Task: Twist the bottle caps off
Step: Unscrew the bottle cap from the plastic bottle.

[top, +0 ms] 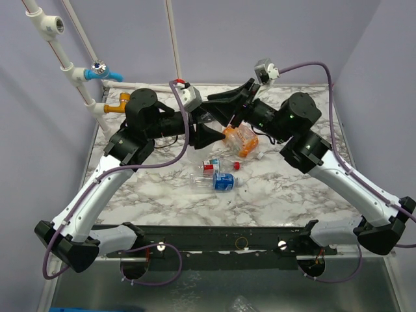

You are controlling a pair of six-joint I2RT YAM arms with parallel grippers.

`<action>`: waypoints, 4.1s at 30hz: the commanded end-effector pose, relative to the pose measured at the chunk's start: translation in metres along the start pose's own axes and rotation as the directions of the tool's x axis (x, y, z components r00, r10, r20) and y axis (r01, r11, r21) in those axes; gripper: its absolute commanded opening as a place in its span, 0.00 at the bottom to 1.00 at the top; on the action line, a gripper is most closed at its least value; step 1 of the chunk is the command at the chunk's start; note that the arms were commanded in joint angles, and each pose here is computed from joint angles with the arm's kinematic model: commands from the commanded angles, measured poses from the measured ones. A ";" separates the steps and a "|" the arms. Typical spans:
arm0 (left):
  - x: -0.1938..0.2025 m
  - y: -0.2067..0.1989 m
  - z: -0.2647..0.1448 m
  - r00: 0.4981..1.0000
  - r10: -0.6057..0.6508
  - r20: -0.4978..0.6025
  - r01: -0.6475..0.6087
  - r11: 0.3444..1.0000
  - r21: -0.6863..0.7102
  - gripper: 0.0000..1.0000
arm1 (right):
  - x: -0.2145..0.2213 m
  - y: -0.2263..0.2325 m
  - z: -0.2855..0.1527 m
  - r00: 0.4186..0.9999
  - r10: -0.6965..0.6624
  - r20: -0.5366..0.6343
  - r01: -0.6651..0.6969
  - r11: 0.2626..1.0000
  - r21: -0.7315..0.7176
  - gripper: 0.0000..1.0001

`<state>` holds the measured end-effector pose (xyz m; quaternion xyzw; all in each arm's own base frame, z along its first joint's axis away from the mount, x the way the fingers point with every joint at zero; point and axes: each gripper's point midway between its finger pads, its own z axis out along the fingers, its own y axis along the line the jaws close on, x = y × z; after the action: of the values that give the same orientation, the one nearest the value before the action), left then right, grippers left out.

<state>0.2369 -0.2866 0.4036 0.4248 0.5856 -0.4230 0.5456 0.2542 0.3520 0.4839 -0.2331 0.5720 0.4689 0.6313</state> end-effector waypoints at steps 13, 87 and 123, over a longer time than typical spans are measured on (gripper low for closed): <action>-0.075 -0.146 -0.062 0.997 -0.080 -0.009 0.064 0.732 0.678 0.00 | -0.024 0.166 -0.129 0.991 -0.123 -0.042 0.010 0.395 -0.919 0.00; -0.043 -0.003 -0.008 0.982 0.169 0.081 -0.163 0.984 -0.078 0.00 | -0.044 0.028 -0.013 0.999 -0.016 0.037 0.019 0.997 -0.073 0.63; -0.039 -0.019 -0.008 0.989 0.119 0.090 -0.120 0.993 0.005 0.00 | -0.053 0.032 -0.019 0.993 -0.062 0.095 0.072 0.993 -0.095 0.01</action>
<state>0.2367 -0.2821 0.4300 0.4244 0.5669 -0.3806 0.5947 0.2468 0.3454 0.5082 -0.2391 0.5652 0.4547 0.6455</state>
